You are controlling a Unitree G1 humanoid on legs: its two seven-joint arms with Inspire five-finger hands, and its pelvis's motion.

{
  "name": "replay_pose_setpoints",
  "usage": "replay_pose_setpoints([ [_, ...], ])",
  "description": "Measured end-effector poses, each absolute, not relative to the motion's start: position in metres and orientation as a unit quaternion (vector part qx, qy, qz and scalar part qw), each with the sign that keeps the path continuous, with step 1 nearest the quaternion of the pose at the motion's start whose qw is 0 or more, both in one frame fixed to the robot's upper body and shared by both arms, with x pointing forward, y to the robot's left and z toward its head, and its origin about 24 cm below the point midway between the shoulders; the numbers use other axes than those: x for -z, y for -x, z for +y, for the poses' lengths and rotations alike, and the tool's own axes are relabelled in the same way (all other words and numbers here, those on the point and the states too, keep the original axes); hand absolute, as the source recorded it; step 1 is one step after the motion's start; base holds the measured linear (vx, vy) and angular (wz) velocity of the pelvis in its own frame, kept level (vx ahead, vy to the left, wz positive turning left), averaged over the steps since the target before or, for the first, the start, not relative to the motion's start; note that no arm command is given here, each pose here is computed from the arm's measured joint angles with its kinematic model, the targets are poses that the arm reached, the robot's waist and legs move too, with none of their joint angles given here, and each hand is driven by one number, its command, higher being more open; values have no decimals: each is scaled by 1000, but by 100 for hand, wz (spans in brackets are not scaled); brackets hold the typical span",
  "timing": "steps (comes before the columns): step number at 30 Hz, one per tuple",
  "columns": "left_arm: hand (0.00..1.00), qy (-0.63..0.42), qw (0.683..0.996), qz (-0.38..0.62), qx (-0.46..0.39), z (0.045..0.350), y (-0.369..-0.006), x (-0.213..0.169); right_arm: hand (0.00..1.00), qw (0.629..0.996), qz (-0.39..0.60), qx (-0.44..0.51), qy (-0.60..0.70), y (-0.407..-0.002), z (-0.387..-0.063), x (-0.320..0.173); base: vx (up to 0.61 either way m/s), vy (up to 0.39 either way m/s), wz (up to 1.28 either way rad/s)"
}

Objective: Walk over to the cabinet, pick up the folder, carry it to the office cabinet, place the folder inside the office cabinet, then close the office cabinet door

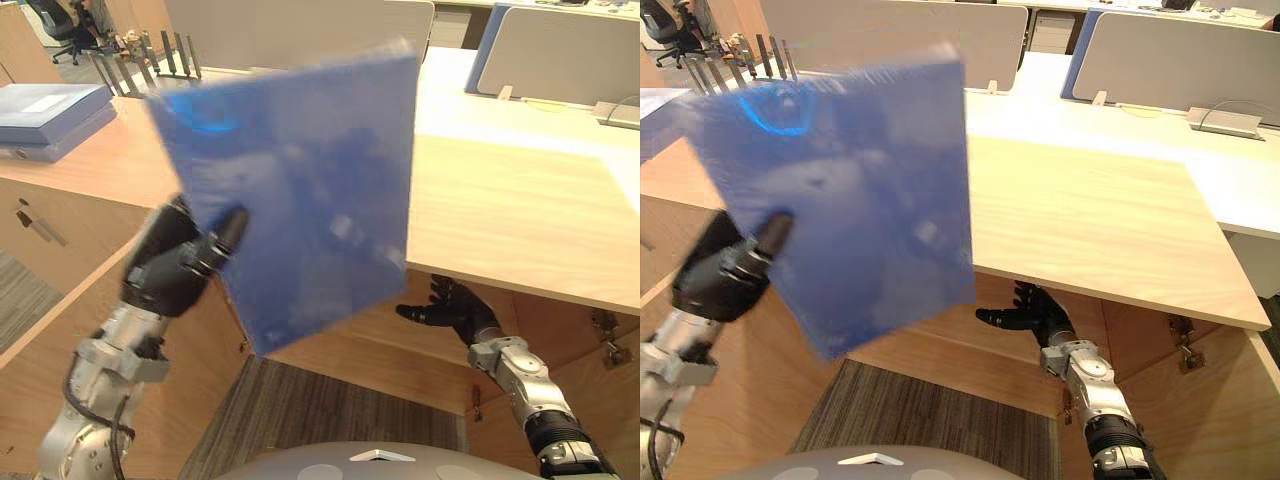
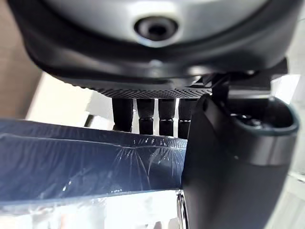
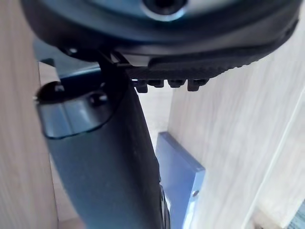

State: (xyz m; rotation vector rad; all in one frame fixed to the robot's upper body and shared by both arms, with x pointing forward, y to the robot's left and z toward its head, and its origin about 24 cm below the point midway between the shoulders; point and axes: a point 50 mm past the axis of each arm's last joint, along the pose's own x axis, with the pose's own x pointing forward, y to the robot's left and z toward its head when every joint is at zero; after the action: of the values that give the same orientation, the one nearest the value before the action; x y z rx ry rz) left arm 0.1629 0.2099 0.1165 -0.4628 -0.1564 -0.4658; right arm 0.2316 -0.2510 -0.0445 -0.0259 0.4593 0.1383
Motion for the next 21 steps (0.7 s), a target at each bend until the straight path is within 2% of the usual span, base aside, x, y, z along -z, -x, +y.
replay_pose_setpoints([
  [2, 0, 237, 935, 5, 263, 199, -153, -98, 100, 970, 228, -86, 19, -235, -246, 44, -9, 36, 0],
  [4, 0, 240, 927, 42, 286, 193, -147, -90, 100, 968, 231, -94, 25, -235, -243, 45, 0, 0, 0],
  [21, 0, 292, 914, -3, 282, 193, -148, -96, 100, 953, 259, -155, 37, -233, -227, 54, -7, 6, 2],
])
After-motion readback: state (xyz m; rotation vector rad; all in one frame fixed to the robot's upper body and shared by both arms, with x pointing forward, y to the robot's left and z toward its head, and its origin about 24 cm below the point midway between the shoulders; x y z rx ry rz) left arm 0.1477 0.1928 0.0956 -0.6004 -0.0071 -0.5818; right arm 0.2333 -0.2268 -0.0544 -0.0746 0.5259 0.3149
